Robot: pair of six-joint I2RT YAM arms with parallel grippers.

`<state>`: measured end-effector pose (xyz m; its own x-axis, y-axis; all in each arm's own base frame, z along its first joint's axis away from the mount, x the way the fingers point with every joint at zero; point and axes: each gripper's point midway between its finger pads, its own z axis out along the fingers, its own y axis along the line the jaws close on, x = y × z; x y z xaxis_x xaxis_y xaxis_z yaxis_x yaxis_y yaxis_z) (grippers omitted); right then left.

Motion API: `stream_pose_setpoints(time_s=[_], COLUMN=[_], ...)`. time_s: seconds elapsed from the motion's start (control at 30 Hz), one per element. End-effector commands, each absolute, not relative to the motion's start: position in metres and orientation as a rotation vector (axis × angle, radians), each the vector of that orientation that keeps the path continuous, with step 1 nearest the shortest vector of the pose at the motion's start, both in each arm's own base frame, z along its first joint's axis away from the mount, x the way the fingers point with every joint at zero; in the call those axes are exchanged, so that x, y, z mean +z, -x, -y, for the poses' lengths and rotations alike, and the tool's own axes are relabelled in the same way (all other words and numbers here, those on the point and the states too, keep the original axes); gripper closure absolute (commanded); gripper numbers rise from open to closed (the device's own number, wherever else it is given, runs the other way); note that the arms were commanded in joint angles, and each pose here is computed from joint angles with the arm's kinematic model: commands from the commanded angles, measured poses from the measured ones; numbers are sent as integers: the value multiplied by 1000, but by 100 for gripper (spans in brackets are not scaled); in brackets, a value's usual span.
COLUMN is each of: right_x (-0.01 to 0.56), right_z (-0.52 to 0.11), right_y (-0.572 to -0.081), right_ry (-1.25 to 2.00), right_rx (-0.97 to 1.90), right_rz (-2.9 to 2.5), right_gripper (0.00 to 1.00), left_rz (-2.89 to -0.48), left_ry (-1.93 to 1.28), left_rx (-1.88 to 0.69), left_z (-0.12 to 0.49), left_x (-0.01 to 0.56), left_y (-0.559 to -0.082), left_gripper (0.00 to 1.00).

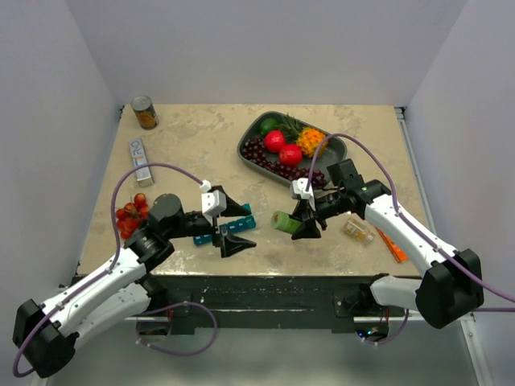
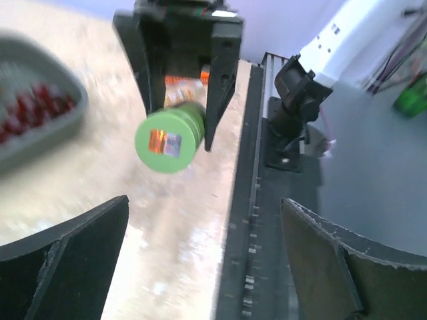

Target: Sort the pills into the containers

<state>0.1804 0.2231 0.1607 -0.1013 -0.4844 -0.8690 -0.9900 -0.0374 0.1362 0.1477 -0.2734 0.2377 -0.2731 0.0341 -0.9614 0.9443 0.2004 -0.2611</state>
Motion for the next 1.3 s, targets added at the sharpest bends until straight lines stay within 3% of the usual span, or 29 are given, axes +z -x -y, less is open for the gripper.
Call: stream_pose_setpoints(time_s=[0.0, 0.43, 0.6, 0.63, 0.73, 0.77, 0.83, 0.93, 0.97, 1.07, 1.1, 1.13, 1.17, 1.27], right_x=[171, 170, 169, 169, 168, 169, 168, 169, 168, 169, 169, 169, 169, 170], right_z=[-225, -226, -225, -226, -226, -226, -226, -226, -226, -226, -226, -227, -226, -226], right_y=[-165, -162, -162, -162, -162, -162, -162, -163, -164, -165, -165, -165, -165, -165], right_ry=[1614, 1626, 1624, 1624, 1622, 1624, 1621, 1617, 1616, 1611, 1609, 1609, 1608, 1606], right_rx=[1138, 1157, 1153, 1155, 1157, 1156, 1156, 1150, 1151, 1150, 1149, 1148, 1147, 1149], right_rz=[-1509, -1491, -1495, -1495, -1498, -1494, -1501, -1505, -1510, -1511, -1513, -1512, -1515, -1514], right_gripper=[100, 100, 100, 100, 100, 100, 100, 100, 100, 100, 100, 100, 100, 100], left_rz=[-1058, -1033, -1059, -1089, -1133, -1144, -1179, -1246, -1292, -1354, -1356, -1339, -1386, -1350], left_ry=[-1211, -1364, -1369, -1377, -1383, -1378, -1381, -1363, -1336, -1278, -1262, -1242, -1191, -1148], left_rx=[-999, -1069, -1083, -1088, -1081, -1075, -1084, -1107, -1122, -1161, -1166, -1158, -1164, -1128], left_z=[282, 351, 359, 359, 358, 357, 356, 354, 353, 351, 350, 349, 347, 338], left_x=[265, 249, 246, 240, 234, 233, 229, 223, 220, 219, 222, 226, 224, 233], left_y=[-155, -162, -162, -162, -164, -165, -164, -163, -164, -162, -161, -163, -165, -165], left_gripper=[1, 7, 18, 21, 49, 63, 72, 98, 100, 100, 93, 80, 57, 28])
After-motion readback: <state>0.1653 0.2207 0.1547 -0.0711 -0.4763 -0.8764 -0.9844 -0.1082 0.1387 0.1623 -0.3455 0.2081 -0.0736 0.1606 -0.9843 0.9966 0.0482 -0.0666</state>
